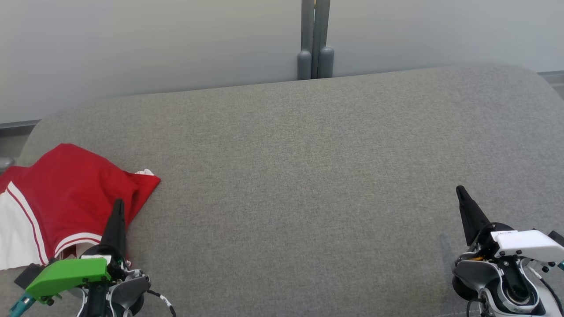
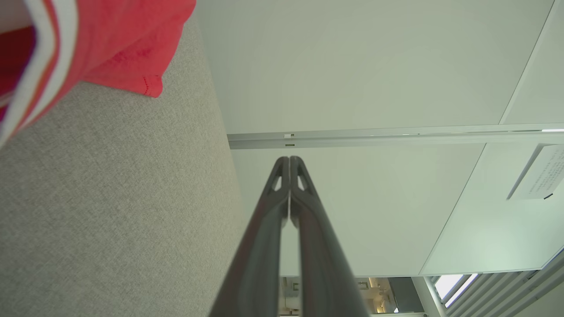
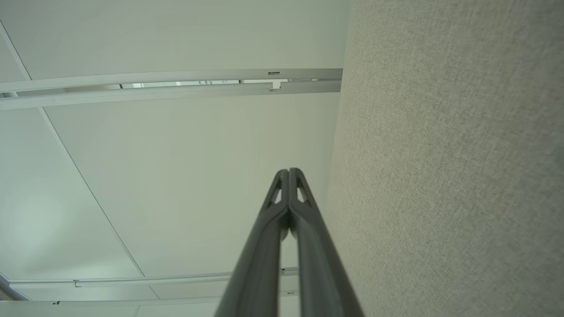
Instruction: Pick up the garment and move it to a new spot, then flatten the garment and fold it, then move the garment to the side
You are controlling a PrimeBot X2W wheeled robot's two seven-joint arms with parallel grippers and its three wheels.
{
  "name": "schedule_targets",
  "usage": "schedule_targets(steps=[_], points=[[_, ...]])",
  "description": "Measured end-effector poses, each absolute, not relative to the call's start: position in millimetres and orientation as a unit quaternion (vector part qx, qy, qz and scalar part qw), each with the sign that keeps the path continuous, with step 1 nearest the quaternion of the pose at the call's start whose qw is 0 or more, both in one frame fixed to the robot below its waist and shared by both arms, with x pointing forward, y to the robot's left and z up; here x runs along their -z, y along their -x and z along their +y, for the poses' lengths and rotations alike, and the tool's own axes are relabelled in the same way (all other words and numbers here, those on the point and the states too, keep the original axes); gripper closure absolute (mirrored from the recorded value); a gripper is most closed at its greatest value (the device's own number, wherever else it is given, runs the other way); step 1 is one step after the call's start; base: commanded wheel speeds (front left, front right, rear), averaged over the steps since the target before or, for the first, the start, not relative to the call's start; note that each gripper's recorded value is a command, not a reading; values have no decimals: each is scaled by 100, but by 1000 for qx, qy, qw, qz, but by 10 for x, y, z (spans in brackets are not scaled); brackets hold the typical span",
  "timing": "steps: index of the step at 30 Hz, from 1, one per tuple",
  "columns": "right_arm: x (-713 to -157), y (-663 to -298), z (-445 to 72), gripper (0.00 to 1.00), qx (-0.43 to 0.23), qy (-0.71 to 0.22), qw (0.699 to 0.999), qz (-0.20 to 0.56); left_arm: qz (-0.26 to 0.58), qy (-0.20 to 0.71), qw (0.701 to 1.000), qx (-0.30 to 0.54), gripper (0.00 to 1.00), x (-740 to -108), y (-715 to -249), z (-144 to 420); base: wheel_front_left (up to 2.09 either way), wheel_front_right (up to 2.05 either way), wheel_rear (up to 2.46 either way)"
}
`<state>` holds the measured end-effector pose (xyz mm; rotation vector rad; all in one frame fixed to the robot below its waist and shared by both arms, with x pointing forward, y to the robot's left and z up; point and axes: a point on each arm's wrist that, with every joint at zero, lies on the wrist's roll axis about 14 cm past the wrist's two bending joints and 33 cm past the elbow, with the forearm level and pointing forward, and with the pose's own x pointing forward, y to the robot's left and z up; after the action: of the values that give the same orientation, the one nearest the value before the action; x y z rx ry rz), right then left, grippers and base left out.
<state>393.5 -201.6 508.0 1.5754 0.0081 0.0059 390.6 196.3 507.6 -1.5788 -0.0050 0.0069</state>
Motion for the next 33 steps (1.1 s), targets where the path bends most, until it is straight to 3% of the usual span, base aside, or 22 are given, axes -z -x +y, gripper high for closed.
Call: schedule_targets(steps=[33], points=[[-5081,-3935,-2016,100,-3,-709,705,4,-3,710,704,-3,100,-5078,-3906,1963,0,0,0]])
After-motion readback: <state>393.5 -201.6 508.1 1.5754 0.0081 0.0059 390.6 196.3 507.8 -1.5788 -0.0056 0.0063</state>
